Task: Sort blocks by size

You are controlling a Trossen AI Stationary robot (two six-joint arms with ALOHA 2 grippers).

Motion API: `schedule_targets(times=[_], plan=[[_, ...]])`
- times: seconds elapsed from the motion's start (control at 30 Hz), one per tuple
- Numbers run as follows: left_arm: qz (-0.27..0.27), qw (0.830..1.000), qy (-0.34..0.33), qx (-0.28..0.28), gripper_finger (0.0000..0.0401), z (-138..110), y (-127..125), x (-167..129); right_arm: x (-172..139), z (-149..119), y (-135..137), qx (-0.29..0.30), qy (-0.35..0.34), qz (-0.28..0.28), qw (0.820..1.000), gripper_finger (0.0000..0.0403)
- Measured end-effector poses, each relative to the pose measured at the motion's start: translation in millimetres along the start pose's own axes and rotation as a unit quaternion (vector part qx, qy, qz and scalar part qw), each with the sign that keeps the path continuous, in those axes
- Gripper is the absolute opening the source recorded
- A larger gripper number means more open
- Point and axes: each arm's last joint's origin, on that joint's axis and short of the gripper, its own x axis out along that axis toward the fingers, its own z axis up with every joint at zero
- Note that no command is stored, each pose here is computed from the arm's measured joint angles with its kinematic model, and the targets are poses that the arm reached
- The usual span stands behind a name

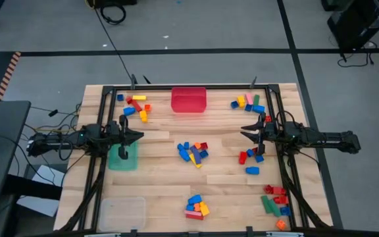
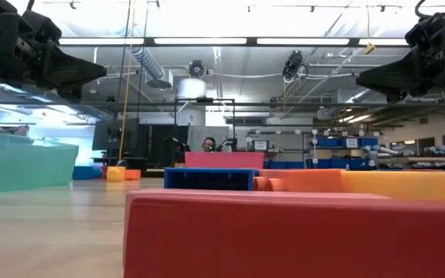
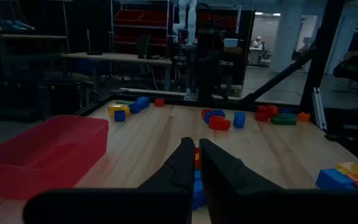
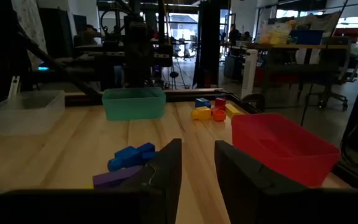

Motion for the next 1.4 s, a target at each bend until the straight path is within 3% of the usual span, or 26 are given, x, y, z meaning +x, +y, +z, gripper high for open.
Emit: schedule_targets(times=[1.03, 1.4], plan=[[0.0, 1.0, 0.0, 0.0, 0.0032, 0, 0, 0, 0, 1, 0, 0.001, -0.003, 0.0, 1.0, 0.011], [0.0, 1.0, 0.0, 0.0, 0.0032, 0, 0, 0, -1, 16, 0, 0.015, -0.08, -0.001, 0.997, 0.011]])
